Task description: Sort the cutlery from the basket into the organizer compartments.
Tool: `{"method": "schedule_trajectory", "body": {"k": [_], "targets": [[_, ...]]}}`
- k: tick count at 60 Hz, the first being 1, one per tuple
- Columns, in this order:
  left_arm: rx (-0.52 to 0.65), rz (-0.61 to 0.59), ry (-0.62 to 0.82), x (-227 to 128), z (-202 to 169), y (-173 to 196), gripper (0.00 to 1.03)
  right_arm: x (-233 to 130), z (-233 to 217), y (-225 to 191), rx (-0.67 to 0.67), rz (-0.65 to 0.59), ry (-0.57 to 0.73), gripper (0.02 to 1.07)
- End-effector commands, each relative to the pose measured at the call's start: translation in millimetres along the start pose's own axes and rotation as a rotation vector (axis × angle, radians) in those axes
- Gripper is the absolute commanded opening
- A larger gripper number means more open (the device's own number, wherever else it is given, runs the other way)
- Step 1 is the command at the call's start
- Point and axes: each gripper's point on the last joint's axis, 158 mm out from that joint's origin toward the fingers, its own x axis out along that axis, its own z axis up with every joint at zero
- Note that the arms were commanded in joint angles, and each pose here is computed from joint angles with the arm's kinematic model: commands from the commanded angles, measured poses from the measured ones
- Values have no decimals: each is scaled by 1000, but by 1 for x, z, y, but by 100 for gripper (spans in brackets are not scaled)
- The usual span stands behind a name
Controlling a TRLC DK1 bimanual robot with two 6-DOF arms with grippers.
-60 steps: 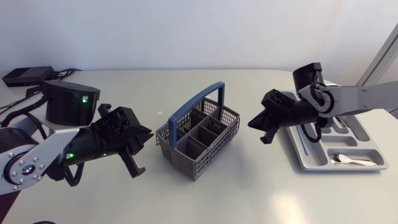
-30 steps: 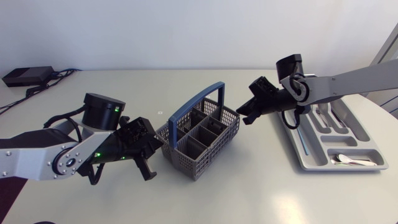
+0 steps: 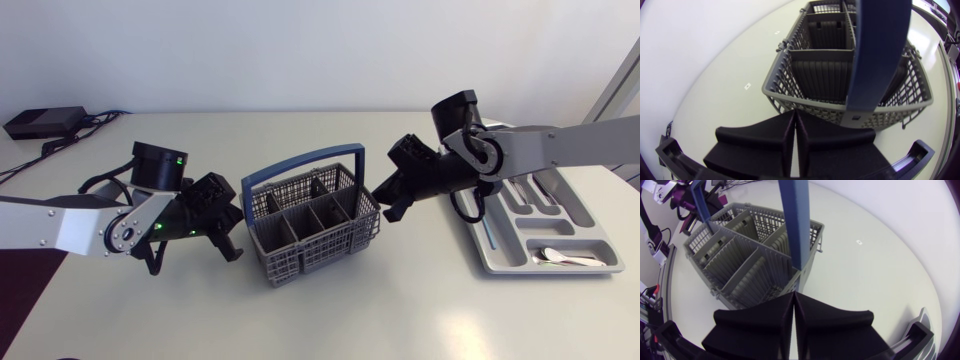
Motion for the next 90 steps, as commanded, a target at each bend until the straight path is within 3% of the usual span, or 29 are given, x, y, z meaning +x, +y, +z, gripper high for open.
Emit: {"method": "schedule_trajectory", "body": {"k": [1,11,34,54,90], "targets": [[-1,5,-56,3,18,14,3,2,-8,36,-16,62,27,7],[-11,22,-66,5,19,30,3,5,-9,60,-35,81,48,7],[-27,56,-87,22,32,69,3,8,19,49,-20,20,10,7],[-31,45,-85,27,32,69,3,15,27,40,-9,-3,7,7],[-36,66,-69,27,21,80,3,10,1,56,-23,-21,63,7]]}}
